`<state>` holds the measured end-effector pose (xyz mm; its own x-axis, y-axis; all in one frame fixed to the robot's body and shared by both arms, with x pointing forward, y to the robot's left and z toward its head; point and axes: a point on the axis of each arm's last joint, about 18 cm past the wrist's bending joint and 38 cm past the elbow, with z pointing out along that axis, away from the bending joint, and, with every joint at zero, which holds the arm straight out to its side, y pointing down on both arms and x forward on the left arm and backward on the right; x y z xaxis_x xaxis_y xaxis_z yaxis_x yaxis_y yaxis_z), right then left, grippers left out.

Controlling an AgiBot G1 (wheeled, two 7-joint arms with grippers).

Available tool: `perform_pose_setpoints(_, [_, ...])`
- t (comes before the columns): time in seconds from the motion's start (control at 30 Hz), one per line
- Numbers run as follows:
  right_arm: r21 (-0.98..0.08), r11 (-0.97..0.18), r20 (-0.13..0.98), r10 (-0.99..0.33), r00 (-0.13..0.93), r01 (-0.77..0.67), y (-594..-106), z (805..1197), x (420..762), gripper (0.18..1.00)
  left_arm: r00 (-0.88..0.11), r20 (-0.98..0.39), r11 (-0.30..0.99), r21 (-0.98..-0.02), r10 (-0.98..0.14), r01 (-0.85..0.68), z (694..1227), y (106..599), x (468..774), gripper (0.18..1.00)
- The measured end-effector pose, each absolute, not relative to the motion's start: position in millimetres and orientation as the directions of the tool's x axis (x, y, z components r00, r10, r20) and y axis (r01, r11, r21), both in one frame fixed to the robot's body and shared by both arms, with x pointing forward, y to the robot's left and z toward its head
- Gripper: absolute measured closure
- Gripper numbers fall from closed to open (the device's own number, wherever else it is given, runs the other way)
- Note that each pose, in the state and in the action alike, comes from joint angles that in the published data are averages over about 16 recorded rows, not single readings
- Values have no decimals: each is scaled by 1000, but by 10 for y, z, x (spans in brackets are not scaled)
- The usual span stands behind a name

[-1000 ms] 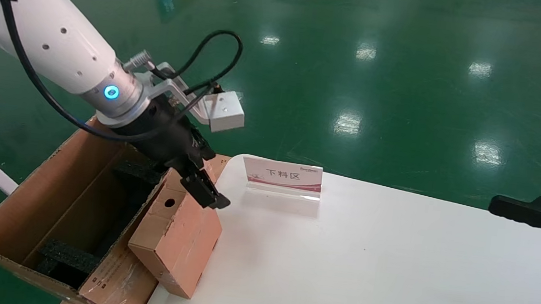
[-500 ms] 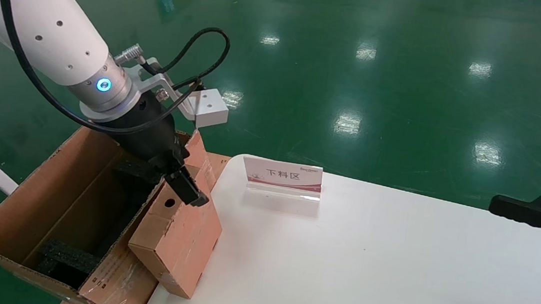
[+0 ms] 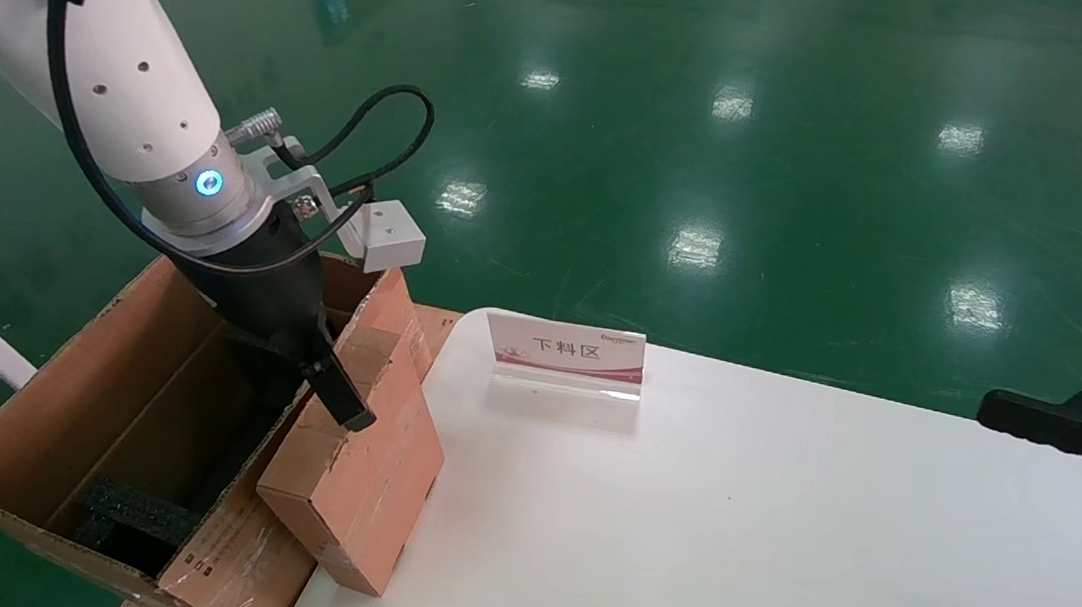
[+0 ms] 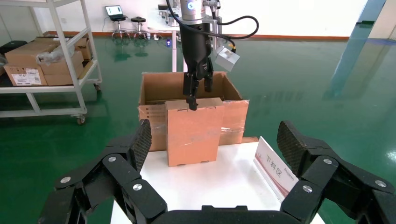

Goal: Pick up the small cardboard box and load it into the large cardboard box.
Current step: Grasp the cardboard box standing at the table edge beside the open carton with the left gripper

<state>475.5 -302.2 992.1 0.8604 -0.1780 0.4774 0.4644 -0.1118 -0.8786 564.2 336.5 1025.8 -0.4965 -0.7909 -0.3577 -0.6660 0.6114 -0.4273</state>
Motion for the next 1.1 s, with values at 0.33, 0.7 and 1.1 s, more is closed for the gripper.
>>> perform_pose_setpoints(0.33, [-879,-112,477,-178,860,464,-3022,9921,4755,178,-480,-325,579,-399,-815,-711,10141,3428,5699,184])
perform_pose_setpoints(0.7, [-879,-112,477,-178,860,464,-3022,9921,4755,178,-490,-293,570,-378,-821,-729,10023,3462,5775,184])
perform_pose_setpoints(1.1, [-879,-112,477,-178,860,464,-3023,9921,4755,178,-506,-262,570,-370,-822,-734,9925,3460,5840,184])
